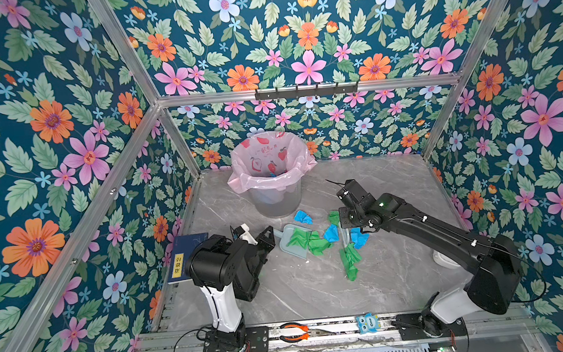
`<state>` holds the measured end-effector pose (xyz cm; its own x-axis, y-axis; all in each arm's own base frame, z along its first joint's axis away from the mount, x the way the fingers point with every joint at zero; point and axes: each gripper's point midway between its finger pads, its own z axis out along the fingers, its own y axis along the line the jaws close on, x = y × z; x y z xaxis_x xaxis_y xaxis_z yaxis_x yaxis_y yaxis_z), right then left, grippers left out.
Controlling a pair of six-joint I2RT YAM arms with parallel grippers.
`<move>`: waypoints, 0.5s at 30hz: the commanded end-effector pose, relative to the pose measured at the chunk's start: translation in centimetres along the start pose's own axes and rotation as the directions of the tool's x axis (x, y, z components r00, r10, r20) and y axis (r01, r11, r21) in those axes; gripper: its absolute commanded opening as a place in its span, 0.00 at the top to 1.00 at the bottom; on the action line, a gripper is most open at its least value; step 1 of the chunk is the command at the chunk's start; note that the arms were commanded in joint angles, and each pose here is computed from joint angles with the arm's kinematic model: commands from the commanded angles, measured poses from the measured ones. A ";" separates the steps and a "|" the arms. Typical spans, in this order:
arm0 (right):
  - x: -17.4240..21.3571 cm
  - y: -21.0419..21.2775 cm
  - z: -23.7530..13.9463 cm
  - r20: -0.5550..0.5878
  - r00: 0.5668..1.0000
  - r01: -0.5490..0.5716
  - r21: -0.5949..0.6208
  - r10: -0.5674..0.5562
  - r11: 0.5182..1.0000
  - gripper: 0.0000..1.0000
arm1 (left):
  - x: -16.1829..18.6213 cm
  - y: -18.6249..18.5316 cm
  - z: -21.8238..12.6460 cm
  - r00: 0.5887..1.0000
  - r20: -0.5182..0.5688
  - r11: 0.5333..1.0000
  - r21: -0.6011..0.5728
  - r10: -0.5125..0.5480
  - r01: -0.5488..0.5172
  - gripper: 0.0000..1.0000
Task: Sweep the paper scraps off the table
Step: 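Push the scraps into the dustpan with the brush in the right gripper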
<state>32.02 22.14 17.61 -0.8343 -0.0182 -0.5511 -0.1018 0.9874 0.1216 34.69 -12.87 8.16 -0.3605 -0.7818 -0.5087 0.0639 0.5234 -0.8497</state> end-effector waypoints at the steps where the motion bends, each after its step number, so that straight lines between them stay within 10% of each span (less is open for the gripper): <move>1: -0.4 1.0 0.8 0.006 1.000 -0.019 -0.028 0.019 0.999 1.00 | -0.2 -0.5 0.0 1.000 0.009 1.000 0.025 0.003 -0.004 1.00; 15: -0.6 4.7 2.2 -0.001 1.000 -0.004 -0.076 0.004 0.997 1.00 | 0.4 -1.0 0.6 1.000 -0.006 0.999 0.038 -0.012 0.013 1.00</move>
<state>32.87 26.53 16.07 -0.8456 -0.0431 -0.5321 -0.1524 0.9748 0.1631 34.92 -13.78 7.94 -0.3788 -0.7815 -0.4958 0.0684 0.5106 -0.8571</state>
